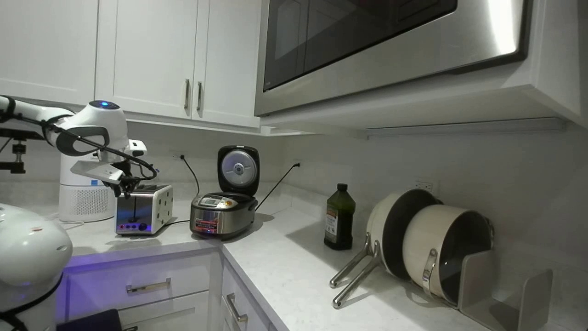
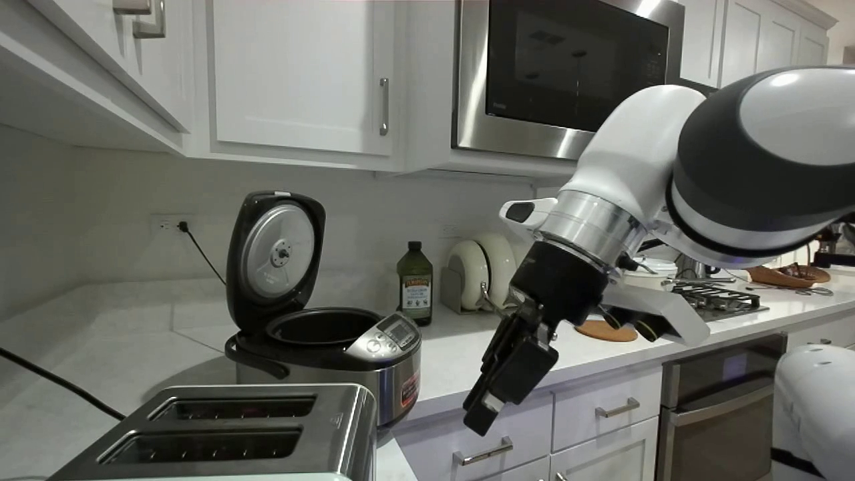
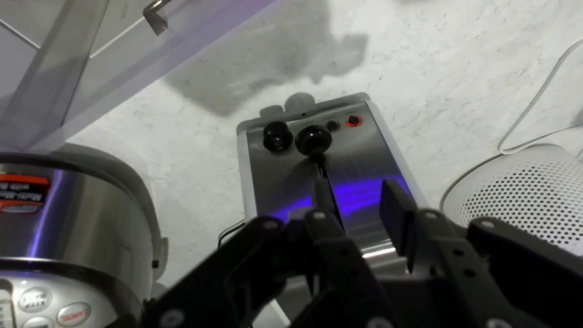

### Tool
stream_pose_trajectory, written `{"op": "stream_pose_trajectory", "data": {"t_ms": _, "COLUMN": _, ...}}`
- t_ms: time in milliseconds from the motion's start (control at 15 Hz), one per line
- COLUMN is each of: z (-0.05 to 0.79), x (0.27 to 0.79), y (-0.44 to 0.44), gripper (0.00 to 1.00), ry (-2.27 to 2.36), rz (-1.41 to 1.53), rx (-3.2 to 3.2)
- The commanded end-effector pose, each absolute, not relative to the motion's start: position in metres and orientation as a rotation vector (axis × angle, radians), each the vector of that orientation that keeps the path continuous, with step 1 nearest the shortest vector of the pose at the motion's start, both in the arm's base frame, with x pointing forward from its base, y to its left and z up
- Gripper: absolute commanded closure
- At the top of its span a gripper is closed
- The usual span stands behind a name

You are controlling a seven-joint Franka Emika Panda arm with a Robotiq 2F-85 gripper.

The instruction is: Press the button to release the lever on the toaster upwards

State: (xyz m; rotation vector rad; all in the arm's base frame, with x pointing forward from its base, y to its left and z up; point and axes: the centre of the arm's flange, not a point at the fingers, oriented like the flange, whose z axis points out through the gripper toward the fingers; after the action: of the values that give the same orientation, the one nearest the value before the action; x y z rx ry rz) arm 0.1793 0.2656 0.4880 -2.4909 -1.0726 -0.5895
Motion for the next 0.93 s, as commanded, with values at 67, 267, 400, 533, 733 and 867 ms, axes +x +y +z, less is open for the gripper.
{"op": "stream_pose_trajectory", "data": {"t_ms": 67, "z": 0.456, "x": 0.152, "y": 0.22, "gripper": 1.0, "ry": -1.102, "rz": -0.555, "rx": -2.54}}
{"op": "stream_pose_trajectory", "data": {"t_ms": 267, "z": 0.448, "x": 0.148, "y": 0.22, "gripper": 1.0, "ry": -1.112, "rz": -0.418, "rx": -2.554}}
{"op": "stream_pose_trajectory", "data": {"t_ms": 400, "z": 0.442, "x": 0.146, "y": 0.222, "gripper": 1.0, "ry": -1.128, "rz": -0.324, "rx": -2.554}}
{"op": "stream_pose_trajectory", "data": {"t_ms": 533, "z": 0.435, "x": 0.145, "y": 0.226, "gripper": 1.0, "ry": -1.153, "rz": -0.235, "rx": -2.543}}
{"op": "stream_pose_trajectory", "data": {"t_ms": 733, "z": 0.427, "x": 0.141, "y": 0.233, "gripper": 1.0, "ry": -1.188, "rz": -0.141, "rx": -2.526}}
{"op": "stream_pose_trajectory", "data": {"t_ms": 867, "z": 0.419, "x": 0.138, "y": 0.239, "gripper": 1.0, "ry": -1.208, "rz": -0.082, "rx": -2.524}}
